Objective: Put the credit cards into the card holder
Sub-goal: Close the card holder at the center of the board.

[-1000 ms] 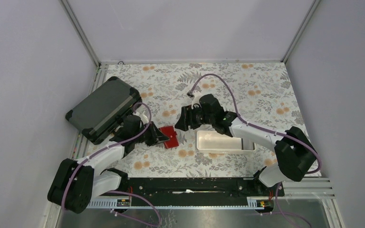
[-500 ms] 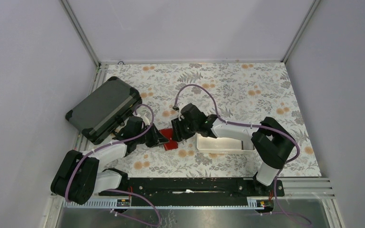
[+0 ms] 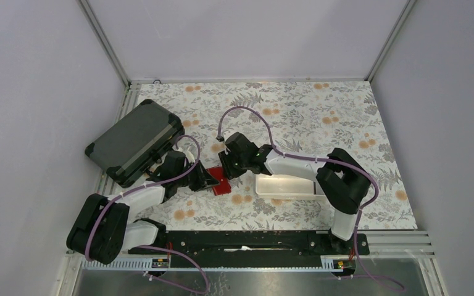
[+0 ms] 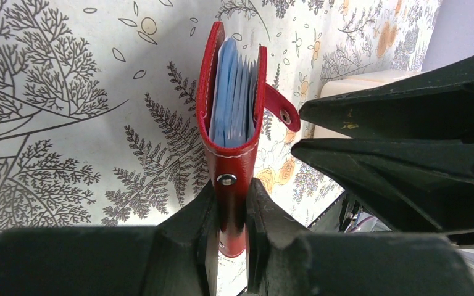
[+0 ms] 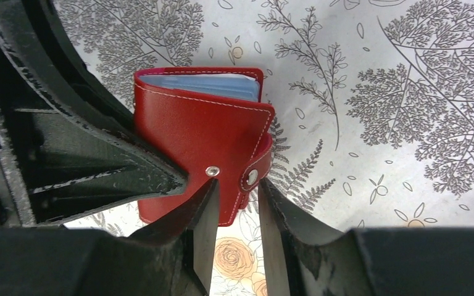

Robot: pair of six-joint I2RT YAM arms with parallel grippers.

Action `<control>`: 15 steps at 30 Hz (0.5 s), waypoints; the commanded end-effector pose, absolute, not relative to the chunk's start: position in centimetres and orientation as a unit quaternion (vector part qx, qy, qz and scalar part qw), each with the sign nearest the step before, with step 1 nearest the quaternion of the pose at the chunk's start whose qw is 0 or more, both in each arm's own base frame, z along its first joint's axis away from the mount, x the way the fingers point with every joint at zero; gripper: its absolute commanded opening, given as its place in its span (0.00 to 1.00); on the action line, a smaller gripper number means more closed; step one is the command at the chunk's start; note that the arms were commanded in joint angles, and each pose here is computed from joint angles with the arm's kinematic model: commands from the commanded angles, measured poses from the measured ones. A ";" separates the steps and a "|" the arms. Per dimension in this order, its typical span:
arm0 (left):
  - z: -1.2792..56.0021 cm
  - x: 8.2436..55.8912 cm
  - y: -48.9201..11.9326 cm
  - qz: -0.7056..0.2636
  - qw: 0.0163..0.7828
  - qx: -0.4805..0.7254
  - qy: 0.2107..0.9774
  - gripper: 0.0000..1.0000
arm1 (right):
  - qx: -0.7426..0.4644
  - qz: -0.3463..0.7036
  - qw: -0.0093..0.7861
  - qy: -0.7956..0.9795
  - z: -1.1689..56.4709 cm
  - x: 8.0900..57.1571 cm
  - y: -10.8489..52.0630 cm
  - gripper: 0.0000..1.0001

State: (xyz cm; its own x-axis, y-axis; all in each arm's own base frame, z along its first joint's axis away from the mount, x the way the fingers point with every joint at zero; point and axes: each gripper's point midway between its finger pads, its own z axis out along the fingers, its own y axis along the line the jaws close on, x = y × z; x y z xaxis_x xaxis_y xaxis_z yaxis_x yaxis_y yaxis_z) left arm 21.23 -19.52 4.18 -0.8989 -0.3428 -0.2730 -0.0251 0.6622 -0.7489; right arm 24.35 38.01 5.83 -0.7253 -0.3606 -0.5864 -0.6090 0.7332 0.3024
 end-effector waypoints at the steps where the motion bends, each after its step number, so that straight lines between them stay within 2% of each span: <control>1: 4.0 22.3 -19.2 -0.380 0.223 -0.092 0.893 0.01 | -0.284 0.224 0.271 0.892 6.5 25.2 38.5 0.35; 15: 4.1 22.2 -19.2 -0.380 0.221 -0.091 0.893 0.01 | -0.287 0.215 0.270 0.894 6.0 25.5 38.6 0.24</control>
State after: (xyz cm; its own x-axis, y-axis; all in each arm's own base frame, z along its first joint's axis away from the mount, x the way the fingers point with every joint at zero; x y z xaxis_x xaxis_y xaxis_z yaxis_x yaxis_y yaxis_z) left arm 21.22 -19.53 4.15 -0.8995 -0.3413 -0.2729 -0.0243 0.6627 -0.7485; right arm 24.65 37.85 5.19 -0.7175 -0.3937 -0.5746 -0.6170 0.7421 0.2620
